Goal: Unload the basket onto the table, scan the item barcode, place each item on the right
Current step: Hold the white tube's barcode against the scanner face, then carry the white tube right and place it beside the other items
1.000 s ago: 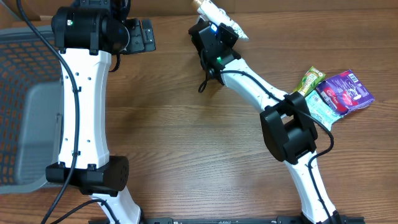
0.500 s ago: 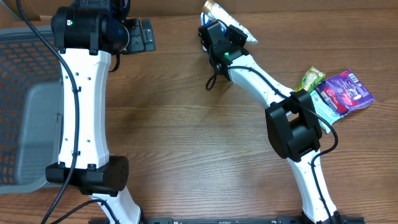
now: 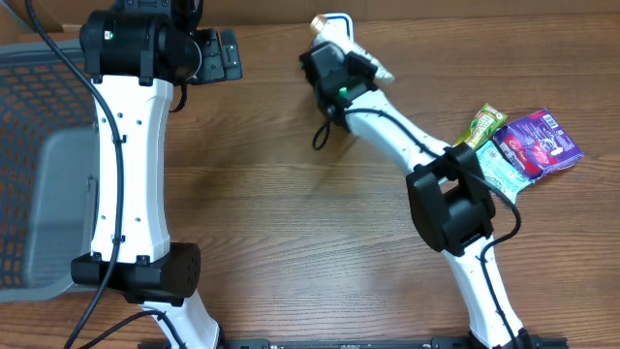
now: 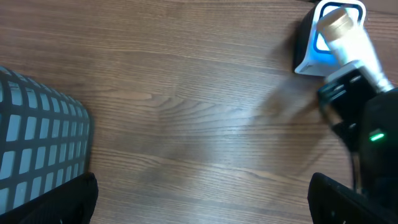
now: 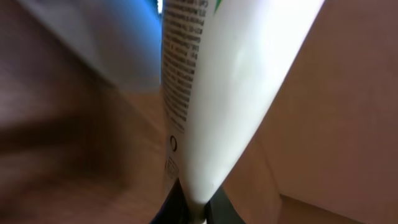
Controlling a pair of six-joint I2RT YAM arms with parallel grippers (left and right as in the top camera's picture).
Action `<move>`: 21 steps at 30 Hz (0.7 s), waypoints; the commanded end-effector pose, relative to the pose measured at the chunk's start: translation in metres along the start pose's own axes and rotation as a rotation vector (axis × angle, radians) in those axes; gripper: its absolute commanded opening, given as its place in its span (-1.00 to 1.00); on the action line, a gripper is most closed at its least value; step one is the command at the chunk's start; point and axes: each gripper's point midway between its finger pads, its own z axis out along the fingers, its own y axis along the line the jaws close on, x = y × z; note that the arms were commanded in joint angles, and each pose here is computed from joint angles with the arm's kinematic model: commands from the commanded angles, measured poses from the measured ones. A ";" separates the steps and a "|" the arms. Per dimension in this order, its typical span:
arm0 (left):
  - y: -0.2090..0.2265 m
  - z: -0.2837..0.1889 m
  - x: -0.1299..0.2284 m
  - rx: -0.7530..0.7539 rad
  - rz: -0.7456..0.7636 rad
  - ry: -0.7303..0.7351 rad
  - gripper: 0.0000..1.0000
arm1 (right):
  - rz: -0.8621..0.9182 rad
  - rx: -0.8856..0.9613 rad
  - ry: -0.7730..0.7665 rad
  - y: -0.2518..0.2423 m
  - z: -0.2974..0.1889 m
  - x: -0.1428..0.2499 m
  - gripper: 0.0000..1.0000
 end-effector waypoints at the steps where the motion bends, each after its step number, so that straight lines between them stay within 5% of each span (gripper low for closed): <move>1: -0.003 0.001 -0.001 0.002 0.008 -0.003 0.99 | 0.158 -0.013 -0.136 -0.028 -0.067 -0.035 -0.93; 12: -0.003 0.001 -0.001 0.002 0.008 -0.003 0.99 | 0.614 -0.793 -0.203 -0.026 -0.198 -0.006 -0.92; 21: -0.003 0.001 -0.001 0.002 0.008 -0.003 0.99 | 1.039 -0.740 0.297 -0.079 -0.128 0.139 -0.92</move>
